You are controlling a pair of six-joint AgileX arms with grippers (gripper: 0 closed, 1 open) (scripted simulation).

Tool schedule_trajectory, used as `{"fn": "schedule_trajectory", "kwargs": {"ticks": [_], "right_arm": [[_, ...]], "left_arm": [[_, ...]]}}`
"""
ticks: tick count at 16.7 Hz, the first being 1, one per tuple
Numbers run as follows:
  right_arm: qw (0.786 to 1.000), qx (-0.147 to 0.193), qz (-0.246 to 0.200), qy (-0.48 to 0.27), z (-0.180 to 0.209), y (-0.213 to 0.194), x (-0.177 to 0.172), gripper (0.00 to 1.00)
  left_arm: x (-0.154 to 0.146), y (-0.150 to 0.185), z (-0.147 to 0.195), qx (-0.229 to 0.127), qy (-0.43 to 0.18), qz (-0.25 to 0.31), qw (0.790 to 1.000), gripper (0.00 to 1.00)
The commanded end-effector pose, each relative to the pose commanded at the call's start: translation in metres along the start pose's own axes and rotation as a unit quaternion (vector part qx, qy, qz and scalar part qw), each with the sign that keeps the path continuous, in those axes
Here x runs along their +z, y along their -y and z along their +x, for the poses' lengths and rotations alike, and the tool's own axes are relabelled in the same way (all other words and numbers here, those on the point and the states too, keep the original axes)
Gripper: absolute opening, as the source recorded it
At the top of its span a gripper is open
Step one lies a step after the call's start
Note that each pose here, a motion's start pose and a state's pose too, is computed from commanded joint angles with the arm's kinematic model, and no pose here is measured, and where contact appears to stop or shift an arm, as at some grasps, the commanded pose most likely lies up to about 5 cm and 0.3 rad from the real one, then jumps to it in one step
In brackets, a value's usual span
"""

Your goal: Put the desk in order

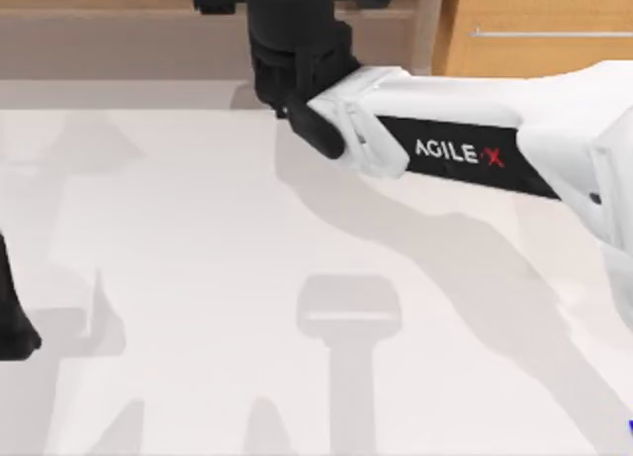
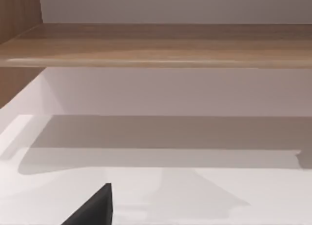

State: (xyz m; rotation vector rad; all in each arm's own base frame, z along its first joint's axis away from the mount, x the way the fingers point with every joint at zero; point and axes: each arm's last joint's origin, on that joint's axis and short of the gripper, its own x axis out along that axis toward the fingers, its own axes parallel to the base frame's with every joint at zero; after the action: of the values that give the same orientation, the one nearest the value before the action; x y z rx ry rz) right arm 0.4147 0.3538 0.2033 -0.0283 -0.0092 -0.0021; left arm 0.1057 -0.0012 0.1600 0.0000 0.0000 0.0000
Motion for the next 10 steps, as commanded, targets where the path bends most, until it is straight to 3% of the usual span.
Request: {"fn": "schedule_trajectory", "kwargs": {"ticks": [10], "right_arm": [[1.000,-0.003,0.008,0.001,0.011,0.000,0.002,1.00]], "left_arm": [[0.000,0.000,0.000,0.000,0.000,0.000,1.000,1.00]]}}
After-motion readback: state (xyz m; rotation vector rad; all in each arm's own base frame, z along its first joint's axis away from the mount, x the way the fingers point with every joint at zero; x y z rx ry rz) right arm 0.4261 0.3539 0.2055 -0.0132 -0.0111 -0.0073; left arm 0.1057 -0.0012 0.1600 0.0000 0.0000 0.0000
